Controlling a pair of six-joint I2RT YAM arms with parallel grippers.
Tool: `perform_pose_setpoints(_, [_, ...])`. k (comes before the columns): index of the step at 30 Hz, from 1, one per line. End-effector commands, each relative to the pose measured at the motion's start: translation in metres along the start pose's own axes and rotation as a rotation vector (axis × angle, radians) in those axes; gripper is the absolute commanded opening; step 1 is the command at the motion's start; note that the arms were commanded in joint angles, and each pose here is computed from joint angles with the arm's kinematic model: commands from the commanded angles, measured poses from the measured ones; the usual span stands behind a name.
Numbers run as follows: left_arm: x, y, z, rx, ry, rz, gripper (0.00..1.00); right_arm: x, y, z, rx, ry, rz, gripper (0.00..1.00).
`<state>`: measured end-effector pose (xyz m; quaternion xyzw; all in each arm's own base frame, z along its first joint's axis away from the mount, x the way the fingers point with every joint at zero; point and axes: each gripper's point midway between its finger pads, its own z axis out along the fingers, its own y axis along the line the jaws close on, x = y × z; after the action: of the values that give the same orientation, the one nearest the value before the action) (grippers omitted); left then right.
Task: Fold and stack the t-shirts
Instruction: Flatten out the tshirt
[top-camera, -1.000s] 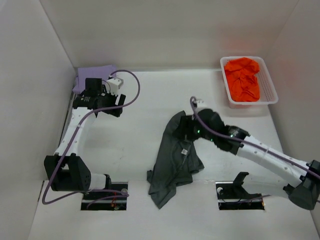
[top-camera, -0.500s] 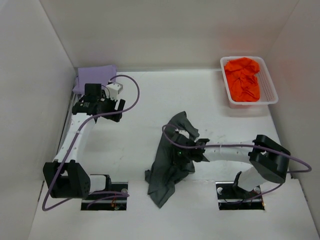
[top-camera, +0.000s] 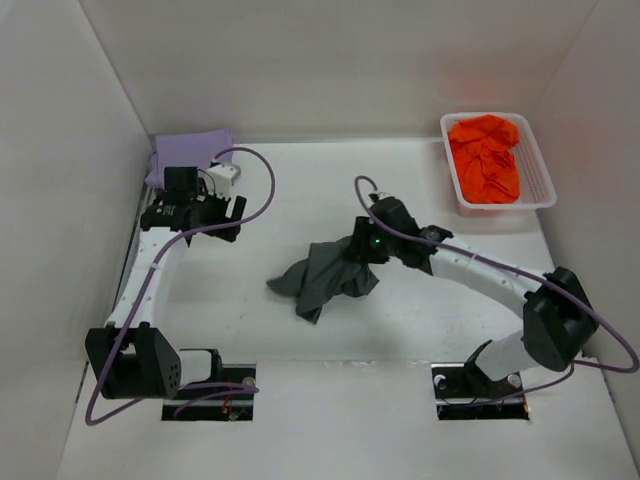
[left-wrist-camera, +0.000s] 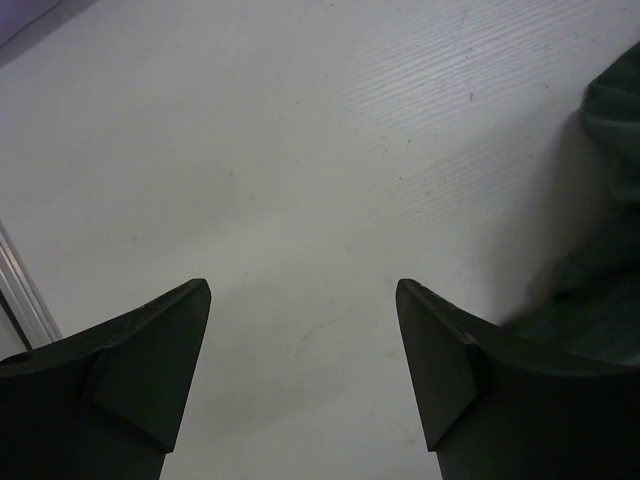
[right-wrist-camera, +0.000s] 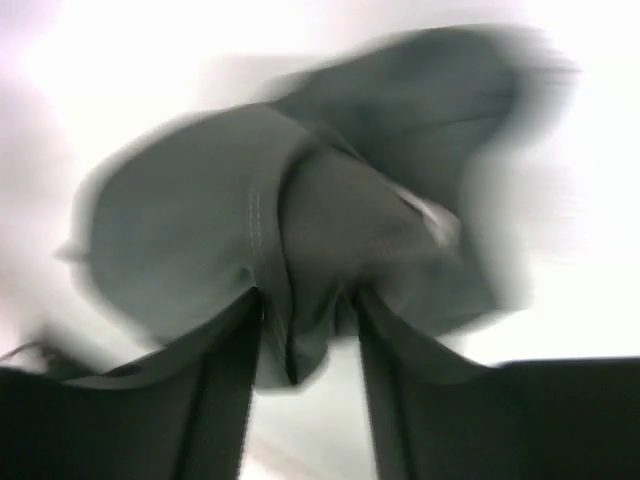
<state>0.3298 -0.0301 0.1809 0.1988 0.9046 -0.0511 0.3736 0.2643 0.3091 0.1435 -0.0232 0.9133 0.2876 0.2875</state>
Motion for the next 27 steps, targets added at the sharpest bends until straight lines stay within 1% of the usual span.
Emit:
perform_pose_setpoints(1, [-0.017, -0.007, 0.004, 0.023, -0.039, 0.056, 0.75, 0.011, -0.102, 0.008, 0.21, 0.062, 0.0, 0.5])
perform_pose_setpoints(2, [-0.017, -0.012, 0.005, 0.032, -0.034, 0.068, 0.75, 0.004, -0.11, 0.006, 0.218, 0.045, -0.002, 0.57])
perform_pose_setpoints(3, [-0.017, -0.017, 0.007, 0.04, -0.027, 0.08, 0.74, -0.005, -0.112, 0.001, 0.215, 0.021, -0.004, 0.62])
perform_pose_setpoints(5, [-0.017, -0.024, 0.008, 0.051, -0.02, 0.11, 0.74, -0.023, -0.106, -0.016, 0.199, -0.052, -0.012, 0.66])
perform_pose_setpoints(6, [-0.015, -0.026, 0.008, 0.051, -0.016, 0.127, 0.75, -0.026, -0.098, -0.023, 0.183, -0.076, -0.017, 0.66])
perform_pose_setpoints(8, [-0.011, -0.027, 0.01, 0.043, -0.006, 0.145, 0.75, -0.019, -0.081, -0.034, 0.172, -0.093, -0.025, 0.64])
perform_pose_setpoints(10, [-0.002, -0.028, 0.014, 0.047, 0.01, 0.145, 0.75, 0.003, -0.053, -0.038, 0.147, -0.074, -0.03, 0.62])
perform_pose_setpoints(12, [0.01, -0.035, 0.021, 0.072, 0.038, 0.145, 0.74, 0.03, -0.023, -0.034, 0.104, -0.029, -0.045, 0.6])
perform_pose_setpoints(13, [0.018, -0.04, 0.026, 0.089, 0.056, 0.15, 0.74, 0.05, -0.004, -0.029, 0.082, 0.017, -0.051, 0.59])
perform_pose_setpoints(16, [0.041, -0.056, 0.045, 0.15, 0.105, 0.186, 0.73, 0.086, 0.026, -0.011, 0.061, 0.102, -0.097, 0.6])
perform_pose_setpoints(19, [0.061, -0.085, 0.062, 0.255, 0.118, 0.241, 0.72, 0.104, 0.044, 0.014, 0.077, 0.156, -0.16, 0.63])
perform_pose_setpoints(21, [0.062, -0.1, 0.071, 0.299, 0.084, 0.26, 0.73, 0.108, 0.047, 0.029, 0.09, 0.16, -0.173, 0.64])
perform_pose_setpoints(24, [0.051, -0.109, 0.086, 0.311, 0.02, 0.241, 0.73, 0.108, 0.043, 0.046, 0.126, 0.135, -0.177, 0.65])
perform_pose_setpoints(27, [0.046, -0.117, 0.097, 0.334, -0.002, 0.215, 0.73, 0.109, 0.037, 0.058, 0.16, 0.114, -0.178, 0.65])
